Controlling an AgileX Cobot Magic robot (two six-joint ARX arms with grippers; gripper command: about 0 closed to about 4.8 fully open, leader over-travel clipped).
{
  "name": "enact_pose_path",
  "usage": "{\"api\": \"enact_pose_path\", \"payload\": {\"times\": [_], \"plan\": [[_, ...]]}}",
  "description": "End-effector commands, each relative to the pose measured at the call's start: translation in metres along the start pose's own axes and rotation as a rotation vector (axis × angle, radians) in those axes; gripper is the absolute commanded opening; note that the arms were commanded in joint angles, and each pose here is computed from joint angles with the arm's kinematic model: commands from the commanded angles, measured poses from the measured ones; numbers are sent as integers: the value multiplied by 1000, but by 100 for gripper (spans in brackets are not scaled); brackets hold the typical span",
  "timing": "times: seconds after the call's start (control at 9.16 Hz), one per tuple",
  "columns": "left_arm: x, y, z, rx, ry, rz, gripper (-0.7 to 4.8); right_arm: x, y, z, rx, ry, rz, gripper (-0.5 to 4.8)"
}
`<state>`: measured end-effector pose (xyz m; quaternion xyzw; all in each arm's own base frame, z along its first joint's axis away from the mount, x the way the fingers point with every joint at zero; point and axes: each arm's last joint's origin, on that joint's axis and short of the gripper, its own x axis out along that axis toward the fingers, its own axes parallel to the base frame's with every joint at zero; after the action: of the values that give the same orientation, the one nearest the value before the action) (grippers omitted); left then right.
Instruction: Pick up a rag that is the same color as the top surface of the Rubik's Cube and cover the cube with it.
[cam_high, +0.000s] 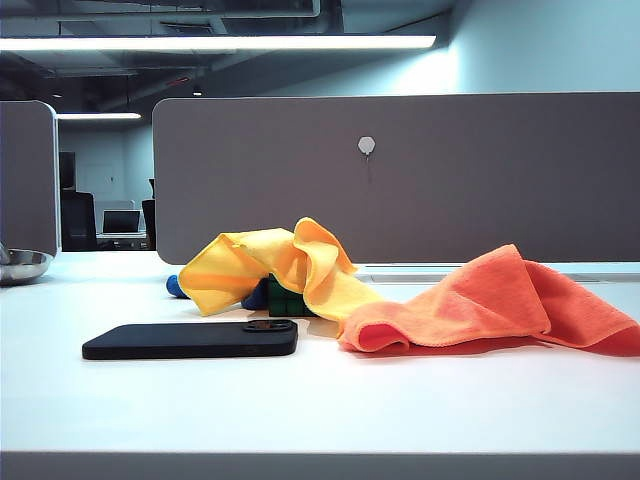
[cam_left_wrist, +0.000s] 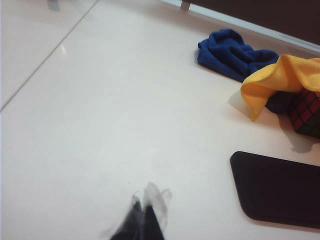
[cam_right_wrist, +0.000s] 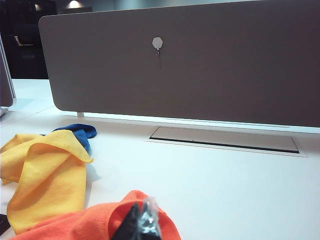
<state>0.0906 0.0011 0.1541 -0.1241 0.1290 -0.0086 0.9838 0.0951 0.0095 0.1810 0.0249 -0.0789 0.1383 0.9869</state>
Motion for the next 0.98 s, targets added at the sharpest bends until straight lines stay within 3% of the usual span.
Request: {"api": "enact_pose_path", "payload": {"times": [0.11,0.44,0.98], "plan": [[2,0,-2,92,-19,-12,-6,0,0,-2,3,17,21,-1],[3,-7,-4,133,-12,-47,-6,0,1,-2,2,15,20,-1],[3,-8,-5,134,-18,-49,-6,0,0,-2,4,15,4,-2]]}}
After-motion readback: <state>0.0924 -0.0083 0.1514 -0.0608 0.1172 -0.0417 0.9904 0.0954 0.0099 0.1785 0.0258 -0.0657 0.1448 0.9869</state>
